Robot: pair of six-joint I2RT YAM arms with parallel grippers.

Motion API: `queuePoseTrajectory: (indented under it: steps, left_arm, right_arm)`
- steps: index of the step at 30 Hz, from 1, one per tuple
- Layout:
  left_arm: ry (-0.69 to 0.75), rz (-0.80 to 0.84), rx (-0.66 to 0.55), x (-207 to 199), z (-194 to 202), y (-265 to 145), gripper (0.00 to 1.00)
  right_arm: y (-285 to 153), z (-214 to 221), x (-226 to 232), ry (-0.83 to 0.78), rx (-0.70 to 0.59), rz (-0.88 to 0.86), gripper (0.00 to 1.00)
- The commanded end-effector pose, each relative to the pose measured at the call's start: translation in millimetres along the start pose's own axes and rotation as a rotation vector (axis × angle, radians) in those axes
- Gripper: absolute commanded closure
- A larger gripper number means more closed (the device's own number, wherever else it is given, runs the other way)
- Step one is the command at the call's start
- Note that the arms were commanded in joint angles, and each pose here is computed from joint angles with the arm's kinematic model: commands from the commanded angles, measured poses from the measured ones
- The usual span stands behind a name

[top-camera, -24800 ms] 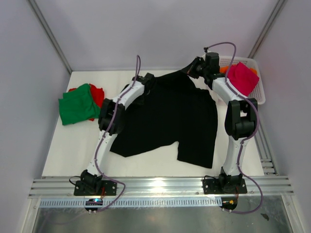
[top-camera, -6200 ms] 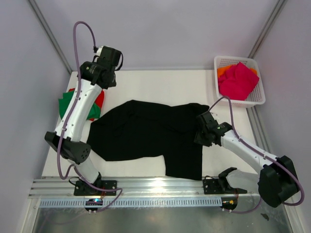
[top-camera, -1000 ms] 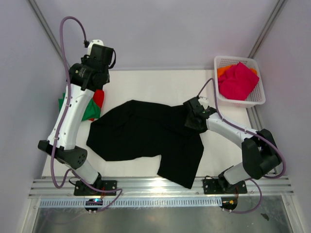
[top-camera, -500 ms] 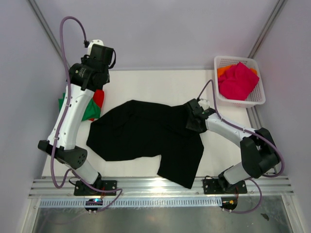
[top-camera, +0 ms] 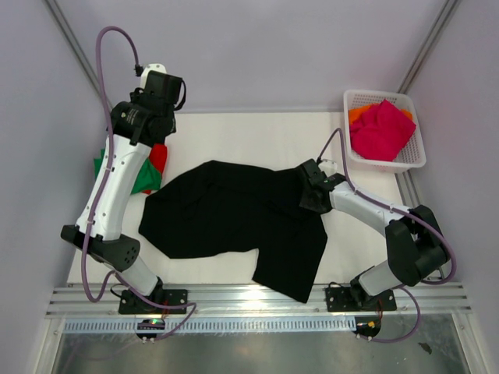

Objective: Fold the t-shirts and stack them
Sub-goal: Flatten out the tshirt

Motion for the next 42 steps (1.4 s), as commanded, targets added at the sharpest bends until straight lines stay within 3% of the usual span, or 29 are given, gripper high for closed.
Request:
queuePoseTrajectory:
  steps: [1,16,19,20,22,37,42]
  left_arm:
    - [-0.033,0.002,-0.031,0.5,-5.9,-1.6,0.50]
    - [-0.032,0.003,-0.030,0.2,-5.0,-1.5,0.51]
    - [-0.034,0.000,-0.034,1.3,-5.9,-2.2,0.51]
    - [-0.033,-0.003,-0.035,2.4,-6.1,-3.0,0.51]
    - [-0.030,-0.006,-0.036,3.1,-6.0,-3.1,0.51]
    - [-0.046,0.041,-0.021,-8.6,-3.9,1.8,0.52]
    - [-0.036,0.130,0.087,-38.9,26.7,19.1,0.57]
  right_arm:
    - [2.0,-4.4,-2.2,0.014,-0.034,0.022,0.63]
    - [11.0,6.9,-6.8,0.015,0.002,0.032,0.64]
    - [12.1,8.1,-4.4,0.011,0.010,0.015,0.79]
    - [12.8,9.2,-4.7,0.007,0.015,0.014,0.90]
    - [13.9,10.3,-2.4,0.003,0.021,-0.003,0.96]
    - [6.5,-8.4,15.6,0.012,-0.036,-0.063,0.97]
    - [-8.5,-40.7,34.8,0.048,-0.109,-0.106,0.97]
Point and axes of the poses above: each gripper's point midway between its finger pads, its own y axis out along the fingers, its own x axis along the line the jaws close on, z = x × y, the point moved 5 cm from there along -y, back along the fingers, and after that the axes turned 15 degrees about y, right-handed, at the moved point
